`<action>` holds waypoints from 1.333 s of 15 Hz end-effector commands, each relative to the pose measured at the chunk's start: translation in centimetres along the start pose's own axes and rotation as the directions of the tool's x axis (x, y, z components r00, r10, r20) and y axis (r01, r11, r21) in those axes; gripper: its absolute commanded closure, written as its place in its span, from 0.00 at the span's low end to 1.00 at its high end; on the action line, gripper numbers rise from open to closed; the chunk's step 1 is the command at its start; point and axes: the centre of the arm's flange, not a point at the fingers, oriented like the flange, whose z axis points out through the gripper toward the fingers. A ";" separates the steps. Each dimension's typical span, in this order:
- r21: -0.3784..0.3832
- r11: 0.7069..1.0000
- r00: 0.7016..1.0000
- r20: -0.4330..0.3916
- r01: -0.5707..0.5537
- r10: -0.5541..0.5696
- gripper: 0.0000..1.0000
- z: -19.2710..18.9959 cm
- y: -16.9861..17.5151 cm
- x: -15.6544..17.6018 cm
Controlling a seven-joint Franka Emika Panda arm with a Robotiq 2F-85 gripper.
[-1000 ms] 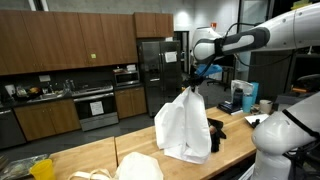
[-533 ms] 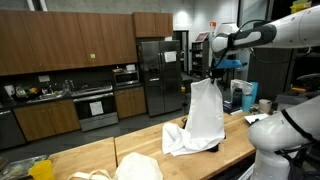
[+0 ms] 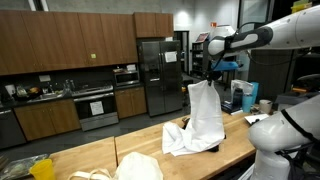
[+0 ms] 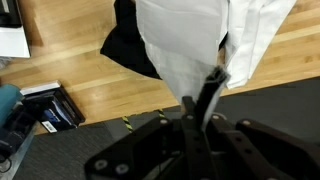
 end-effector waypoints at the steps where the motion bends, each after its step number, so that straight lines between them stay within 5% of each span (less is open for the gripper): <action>1: -0.087 0.992 0.994 -0.060 -0.094 0.089 0.99 1.4 2.6 1.8; 7: -0.175 0.900 0.917 -0.111 -0.399 0.384 0.99 2.2 17.1 3.5; 10: -0.300 0.836 0.886 -0.080 -0.459 0.457 0.99 6.1 23.7 2.7; 12: -0.320 0.785 0.833 -0.023 -0.530 0.553 0.99 8.7 27.2 2.2; 13: -0.306 0.788 0.827 0.004 -0.534 0.562 0.99 9.3 27.5 1.8; 14: -0.301 0.814 0.856 -0.017 -0.498 0.517 0.96 7.9 26.0 0.4; 20: -0.319 0.796 0.838 0.014 -0.514 0.546 0.99 9.9 27.2 1.0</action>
